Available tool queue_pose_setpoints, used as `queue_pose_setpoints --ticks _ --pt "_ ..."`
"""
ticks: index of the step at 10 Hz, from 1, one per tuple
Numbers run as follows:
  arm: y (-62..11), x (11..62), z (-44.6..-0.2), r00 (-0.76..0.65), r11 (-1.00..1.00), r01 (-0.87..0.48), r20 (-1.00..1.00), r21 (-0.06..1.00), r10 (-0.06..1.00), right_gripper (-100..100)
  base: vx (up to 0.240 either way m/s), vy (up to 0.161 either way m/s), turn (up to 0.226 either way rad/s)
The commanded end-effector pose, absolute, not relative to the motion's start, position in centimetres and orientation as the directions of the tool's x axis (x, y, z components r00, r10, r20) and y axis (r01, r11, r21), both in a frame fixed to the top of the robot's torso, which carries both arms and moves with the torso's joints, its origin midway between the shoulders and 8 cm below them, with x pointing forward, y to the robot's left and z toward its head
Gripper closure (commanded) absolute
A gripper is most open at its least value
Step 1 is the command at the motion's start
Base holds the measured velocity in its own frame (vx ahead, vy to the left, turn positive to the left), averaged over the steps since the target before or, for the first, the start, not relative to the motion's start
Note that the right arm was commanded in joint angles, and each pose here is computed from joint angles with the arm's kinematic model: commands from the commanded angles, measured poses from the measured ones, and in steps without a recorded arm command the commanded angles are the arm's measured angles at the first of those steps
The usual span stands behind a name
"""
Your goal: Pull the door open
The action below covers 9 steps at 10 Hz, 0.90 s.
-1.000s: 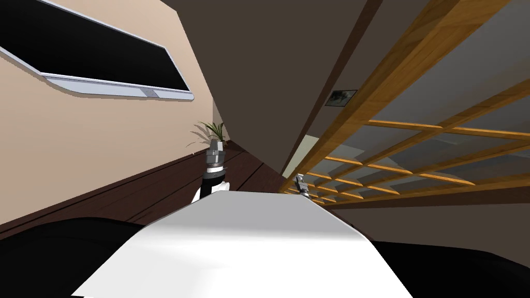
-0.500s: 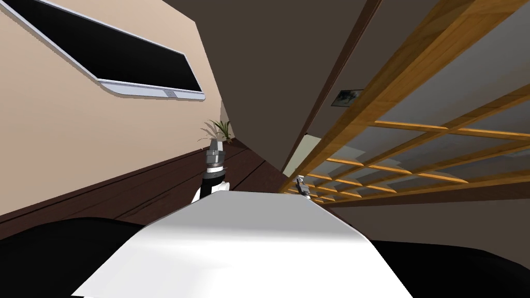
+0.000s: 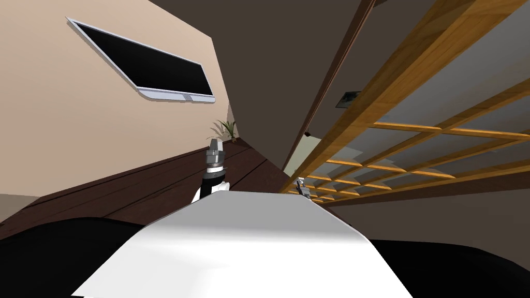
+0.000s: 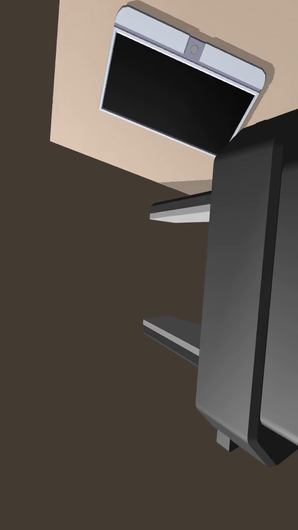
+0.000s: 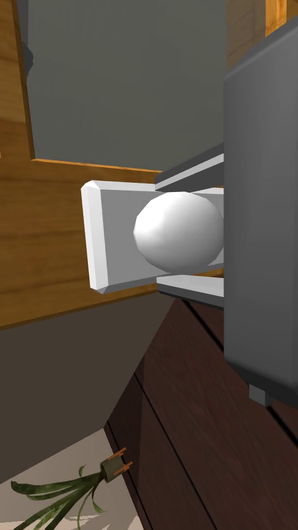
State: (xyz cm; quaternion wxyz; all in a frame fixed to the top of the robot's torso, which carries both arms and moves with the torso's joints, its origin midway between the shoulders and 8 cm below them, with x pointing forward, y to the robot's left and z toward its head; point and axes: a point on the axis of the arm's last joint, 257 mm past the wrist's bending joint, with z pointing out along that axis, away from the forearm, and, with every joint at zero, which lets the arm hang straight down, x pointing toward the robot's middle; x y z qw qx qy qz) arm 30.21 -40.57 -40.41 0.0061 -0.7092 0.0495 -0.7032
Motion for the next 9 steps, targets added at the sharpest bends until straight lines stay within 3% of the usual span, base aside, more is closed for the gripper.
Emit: queue_pose_setpoints --ticks 1,9 --pt "-40.5 29.8 -40.3 0.002 -0.996 -0.048 0.997 -0.079 -0.079 100 -0.19 -0.063 0.17" --pt "-40.6 28.0 -40.1 0.002 -0.997 0.004 0.997 -0.077 -0.077 100 -0.203 -0.034 0.11"
